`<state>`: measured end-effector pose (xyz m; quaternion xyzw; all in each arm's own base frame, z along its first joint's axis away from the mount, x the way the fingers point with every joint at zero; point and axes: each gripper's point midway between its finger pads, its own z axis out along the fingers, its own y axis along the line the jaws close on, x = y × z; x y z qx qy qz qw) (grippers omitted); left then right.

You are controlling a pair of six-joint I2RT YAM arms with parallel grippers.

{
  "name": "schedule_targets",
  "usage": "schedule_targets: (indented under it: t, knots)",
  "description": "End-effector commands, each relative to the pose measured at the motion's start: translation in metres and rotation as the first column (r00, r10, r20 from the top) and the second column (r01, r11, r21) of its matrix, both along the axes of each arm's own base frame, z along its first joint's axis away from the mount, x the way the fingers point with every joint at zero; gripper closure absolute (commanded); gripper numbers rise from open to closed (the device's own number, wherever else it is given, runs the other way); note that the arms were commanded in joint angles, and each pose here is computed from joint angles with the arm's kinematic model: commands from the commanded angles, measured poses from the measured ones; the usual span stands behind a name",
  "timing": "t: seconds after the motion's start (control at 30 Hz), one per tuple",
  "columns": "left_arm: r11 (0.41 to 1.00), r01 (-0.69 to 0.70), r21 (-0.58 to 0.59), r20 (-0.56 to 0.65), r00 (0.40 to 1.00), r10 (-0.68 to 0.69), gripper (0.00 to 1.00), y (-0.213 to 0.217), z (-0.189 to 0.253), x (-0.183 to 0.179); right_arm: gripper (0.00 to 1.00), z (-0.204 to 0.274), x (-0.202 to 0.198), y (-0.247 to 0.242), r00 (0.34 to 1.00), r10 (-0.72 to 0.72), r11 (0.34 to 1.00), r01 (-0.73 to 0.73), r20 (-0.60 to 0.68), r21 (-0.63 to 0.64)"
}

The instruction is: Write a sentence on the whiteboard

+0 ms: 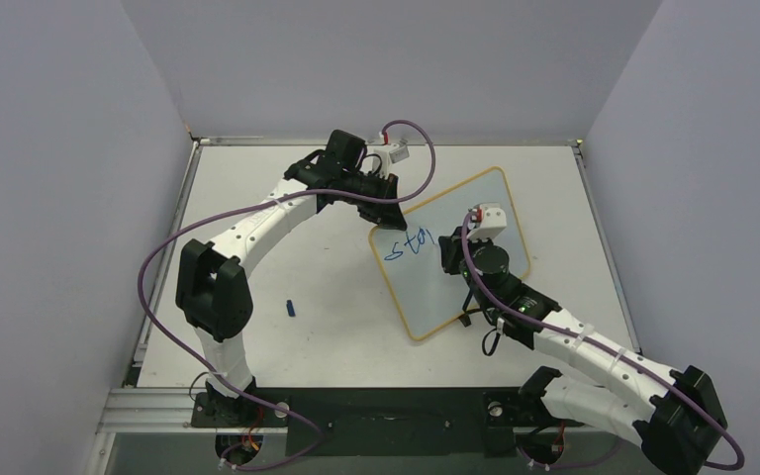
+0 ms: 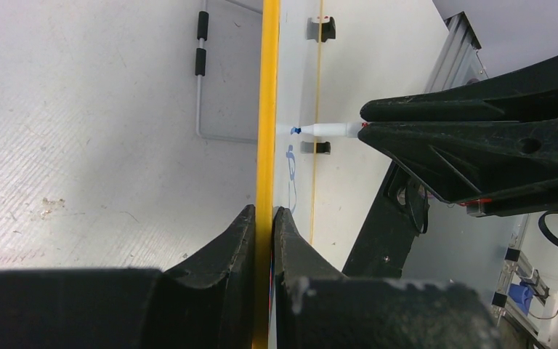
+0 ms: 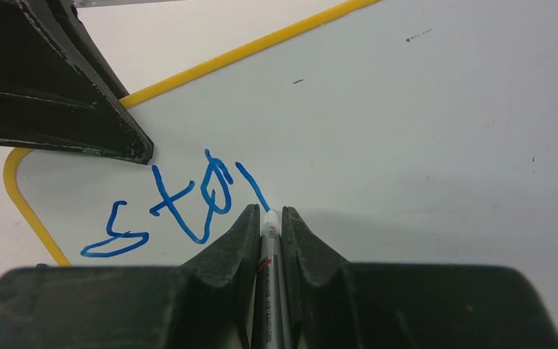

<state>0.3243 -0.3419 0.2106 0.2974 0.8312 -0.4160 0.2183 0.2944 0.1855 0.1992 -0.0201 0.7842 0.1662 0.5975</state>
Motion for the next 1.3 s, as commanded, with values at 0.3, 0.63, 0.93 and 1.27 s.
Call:
schedule_targets:
  t: [0.3,0.63,0.93,1.27]
  knots:
    - [0.997,-0.053,0.052,0.113,0.993,0.047,1.00,0.010,0.010,0.013,1.00,0.037,0.026,0.013,0.998,-0.006,1.000,0.007,0.057,-0.020]
    - [0.997,-0.054,0.051,0.114,0.992,0.048,1.00,0.009,0.011,0.013,1.00,0.035,0.039,0.003,0.998,-0.050,0.998,0.051,0.044,-0.037]
    - [0.997,-0.057,0.055,0.115,0.992,0.050,1.00,0.011,0.012,0.014,1.00,0.022,0.033,-0.005,0.999,-0.041,0.999,0.041,0.010,-0.010]
    - [0.996,-0.063,0.057,0.120,0.991,0.056,1.00,0.012,0.014,0.014,1.00,0.008,0.020,-0.009,0.999,-0.032,0.999,0.033,-0.028,0.026]
